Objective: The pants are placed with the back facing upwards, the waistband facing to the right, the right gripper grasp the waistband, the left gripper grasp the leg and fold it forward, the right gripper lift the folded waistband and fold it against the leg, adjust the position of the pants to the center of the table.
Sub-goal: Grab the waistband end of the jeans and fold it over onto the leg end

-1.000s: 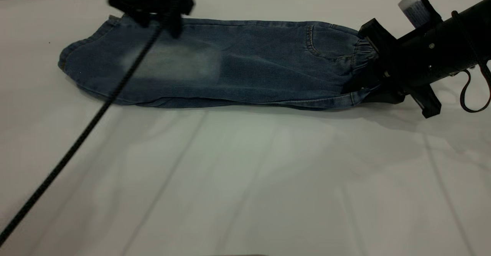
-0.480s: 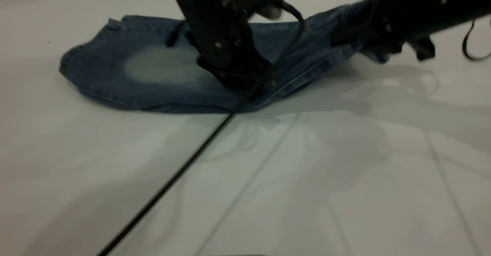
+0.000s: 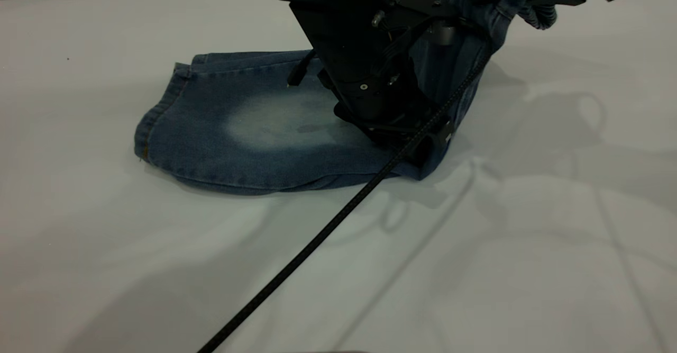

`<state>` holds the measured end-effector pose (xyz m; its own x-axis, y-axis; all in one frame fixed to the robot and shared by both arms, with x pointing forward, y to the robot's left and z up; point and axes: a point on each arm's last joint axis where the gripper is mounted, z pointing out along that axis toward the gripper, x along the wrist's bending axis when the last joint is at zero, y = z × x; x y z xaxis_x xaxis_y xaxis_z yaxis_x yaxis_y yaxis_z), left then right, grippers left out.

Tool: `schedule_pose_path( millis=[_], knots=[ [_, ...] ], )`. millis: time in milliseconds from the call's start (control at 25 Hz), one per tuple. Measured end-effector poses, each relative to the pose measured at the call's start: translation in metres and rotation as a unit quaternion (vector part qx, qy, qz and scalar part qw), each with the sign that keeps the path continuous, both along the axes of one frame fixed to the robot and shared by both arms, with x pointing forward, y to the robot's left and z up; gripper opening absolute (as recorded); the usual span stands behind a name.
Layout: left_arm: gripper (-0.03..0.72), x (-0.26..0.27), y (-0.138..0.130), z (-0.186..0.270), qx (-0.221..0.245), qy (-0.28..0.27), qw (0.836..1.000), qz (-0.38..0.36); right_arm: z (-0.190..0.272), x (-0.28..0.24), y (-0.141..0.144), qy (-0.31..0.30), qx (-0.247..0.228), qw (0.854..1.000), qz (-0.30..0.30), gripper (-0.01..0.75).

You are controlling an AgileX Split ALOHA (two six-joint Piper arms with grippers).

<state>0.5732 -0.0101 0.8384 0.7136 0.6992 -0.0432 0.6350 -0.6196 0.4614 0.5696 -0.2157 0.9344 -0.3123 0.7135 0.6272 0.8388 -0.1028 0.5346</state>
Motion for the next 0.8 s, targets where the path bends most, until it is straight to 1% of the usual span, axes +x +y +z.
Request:
schedule_pose_path(
  millis=[160, 320, 400, 560, 640, 800],
  knots=[
    [0.463, 0.002, 0.005, 0.026, 0.001, -0.005, 1.0, -0.01, 0.001, -0.002, 0.0, -0.005, -0.01, 1.0, 0.014, 0.05],
    [0.463, 0.013, 0.02, 0.049, 0.001, -0.022, 1.0, -0.004, 0.009, -0.003, 0.0, -0.026, -0.02, 0.999, 0.026, 0.05],
    [0.463, 0.017, 0.028, 0.046, 0.014, -0.024, 1.0, -0.004, 0.017, -0.005, 0.0, -0.044, -0.023, 0.998, 0.03, 0.05],
    [0.463, 0.015, 0.035, 0.021, 0.038, -0.001, 0.999, -0.005, 0.038, -0.009, 0.0, -0.077, -0.022, 0.996, 0.033, 0.05],
    [0.463, 0.012, 0.031, 0.012, 0.039, 0.002, 0.999, -0.008, 0.045, -0.012, 0.0, -0.087, -0.021, 0.995, 0.039, 0.05],
    [0.463, 0.0, 0.015, 0.005, 0.035, -0.004, 0.999, -0.028, 0.048, -0.013, 0.0, -0.091, -0.021, 0.995, 0.043, 0.05]
  ],
)
